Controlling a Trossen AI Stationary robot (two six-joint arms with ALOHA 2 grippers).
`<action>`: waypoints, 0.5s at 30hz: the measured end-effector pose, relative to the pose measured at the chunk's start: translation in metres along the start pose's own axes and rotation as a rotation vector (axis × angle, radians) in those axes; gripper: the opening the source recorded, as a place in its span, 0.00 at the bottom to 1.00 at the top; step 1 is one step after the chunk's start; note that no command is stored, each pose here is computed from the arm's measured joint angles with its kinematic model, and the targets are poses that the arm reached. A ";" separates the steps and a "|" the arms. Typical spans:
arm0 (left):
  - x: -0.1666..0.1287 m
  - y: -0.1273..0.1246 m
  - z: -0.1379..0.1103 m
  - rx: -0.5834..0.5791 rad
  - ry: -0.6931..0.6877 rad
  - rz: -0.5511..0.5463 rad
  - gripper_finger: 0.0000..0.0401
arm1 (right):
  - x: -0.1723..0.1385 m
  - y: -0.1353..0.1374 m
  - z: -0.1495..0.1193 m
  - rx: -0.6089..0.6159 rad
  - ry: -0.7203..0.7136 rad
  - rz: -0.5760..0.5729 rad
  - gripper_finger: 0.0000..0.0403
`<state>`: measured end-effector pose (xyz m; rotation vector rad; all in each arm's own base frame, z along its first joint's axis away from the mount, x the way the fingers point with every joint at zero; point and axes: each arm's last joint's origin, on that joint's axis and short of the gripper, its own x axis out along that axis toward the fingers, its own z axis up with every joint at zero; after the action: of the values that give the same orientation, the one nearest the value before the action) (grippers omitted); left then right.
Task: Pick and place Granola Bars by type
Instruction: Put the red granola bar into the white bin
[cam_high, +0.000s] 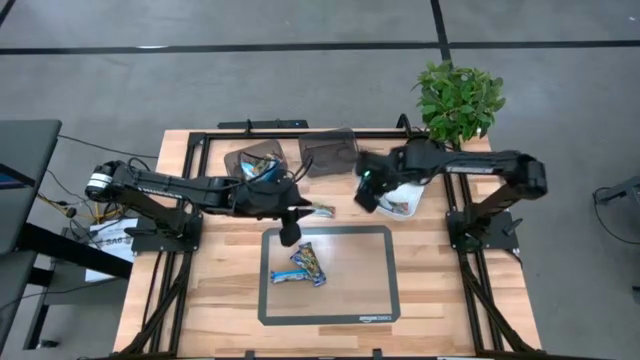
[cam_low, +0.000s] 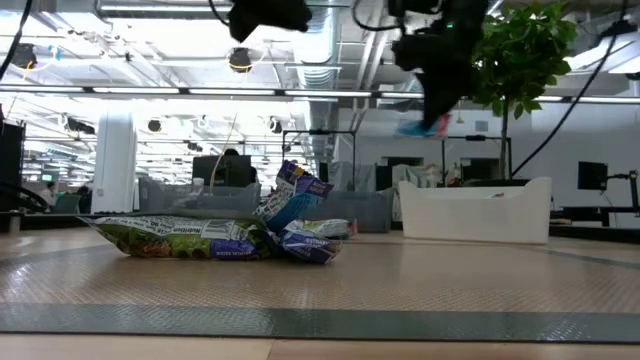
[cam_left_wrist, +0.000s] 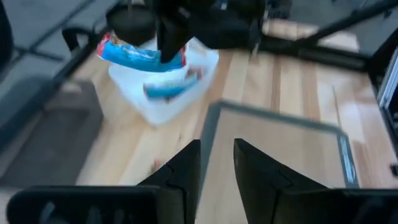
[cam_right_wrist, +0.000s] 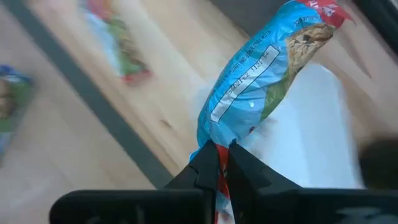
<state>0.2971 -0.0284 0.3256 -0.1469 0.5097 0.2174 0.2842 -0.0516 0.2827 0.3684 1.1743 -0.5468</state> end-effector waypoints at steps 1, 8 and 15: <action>0.000 0.001 0.003 0.005 -0.023 -0.003 0.22 | -0.004 -0.007 -0.002 0.023 0.018 -0.015 0.03; 0.002 0.008 0.013 0.017 -0.095 -0.037 0.22 | -0.005 -0.038 -0.010 0.126 0.178 -0.052 0.03; 0.003 0.010 0.013 0.018 -0.086 -0.055 0.22 | 0.019 -0.044 -0.015 0.130 0.287 -0.039 0.08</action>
<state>0.3032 -0.0158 0.3342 -0.1331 0.4211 0.1649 0.2532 -0.0832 0.2602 0.5497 1.4283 -0.6199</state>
